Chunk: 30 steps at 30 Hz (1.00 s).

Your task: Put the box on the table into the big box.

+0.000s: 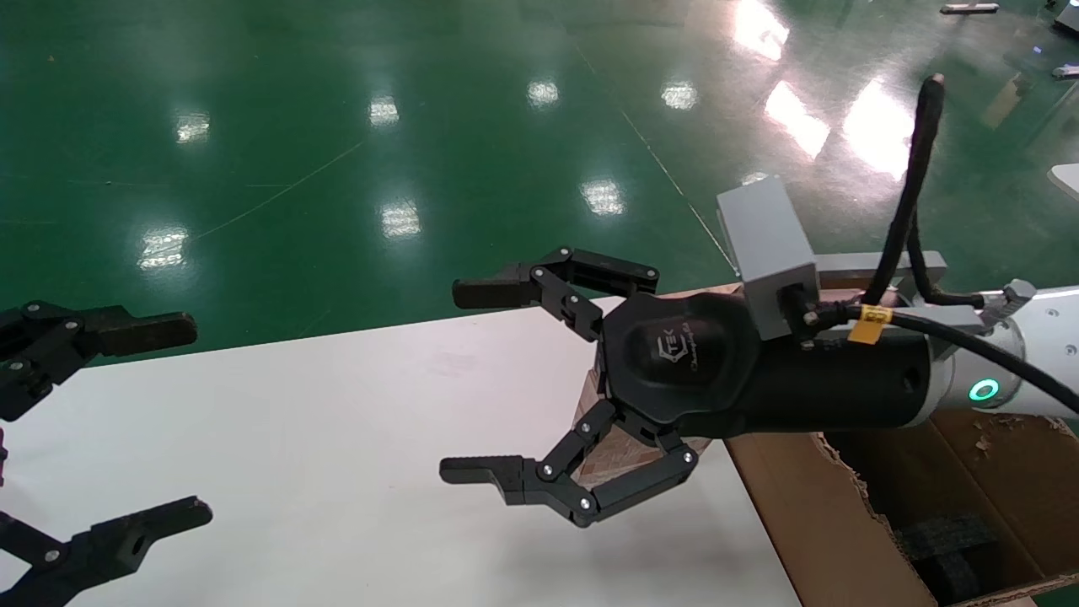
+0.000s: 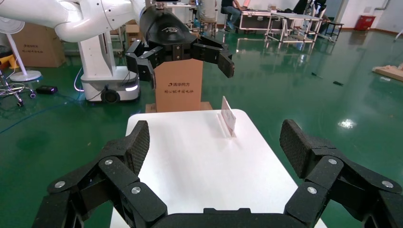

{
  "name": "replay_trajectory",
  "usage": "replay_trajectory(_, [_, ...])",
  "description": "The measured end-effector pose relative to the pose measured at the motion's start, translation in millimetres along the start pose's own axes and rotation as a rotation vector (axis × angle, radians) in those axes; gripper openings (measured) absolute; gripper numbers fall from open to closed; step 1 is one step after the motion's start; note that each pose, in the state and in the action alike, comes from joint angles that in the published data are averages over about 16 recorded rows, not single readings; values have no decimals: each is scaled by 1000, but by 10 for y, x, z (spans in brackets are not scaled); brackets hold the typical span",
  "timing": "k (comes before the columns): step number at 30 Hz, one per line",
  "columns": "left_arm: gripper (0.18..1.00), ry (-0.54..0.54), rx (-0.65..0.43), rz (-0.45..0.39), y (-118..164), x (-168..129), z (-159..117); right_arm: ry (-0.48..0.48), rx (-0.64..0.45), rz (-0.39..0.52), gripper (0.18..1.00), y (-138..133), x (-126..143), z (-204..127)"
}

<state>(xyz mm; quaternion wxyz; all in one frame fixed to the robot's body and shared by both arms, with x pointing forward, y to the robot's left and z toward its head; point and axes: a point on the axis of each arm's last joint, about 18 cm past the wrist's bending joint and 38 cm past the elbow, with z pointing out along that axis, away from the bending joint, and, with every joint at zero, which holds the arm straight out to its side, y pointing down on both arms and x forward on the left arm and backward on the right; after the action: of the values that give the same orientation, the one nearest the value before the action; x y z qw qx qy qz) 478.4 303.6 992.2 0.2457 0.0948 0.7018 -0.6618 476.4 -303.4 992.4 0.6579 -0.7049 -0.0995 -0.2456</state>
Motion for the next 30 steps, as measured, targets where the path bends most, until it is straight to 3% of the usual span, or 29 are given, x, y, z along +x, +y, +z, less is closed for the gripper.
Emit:
replay_trajectory(18, [1000, 0, 0, 0, 0, 0, 0, 7, -18, -6, 1000, 26, 8, -29])
replay_trajectory(30, [960, 0, 0, 0, 0, 0, 0, 79, -127, -41, 1000, 238, 137, -317])
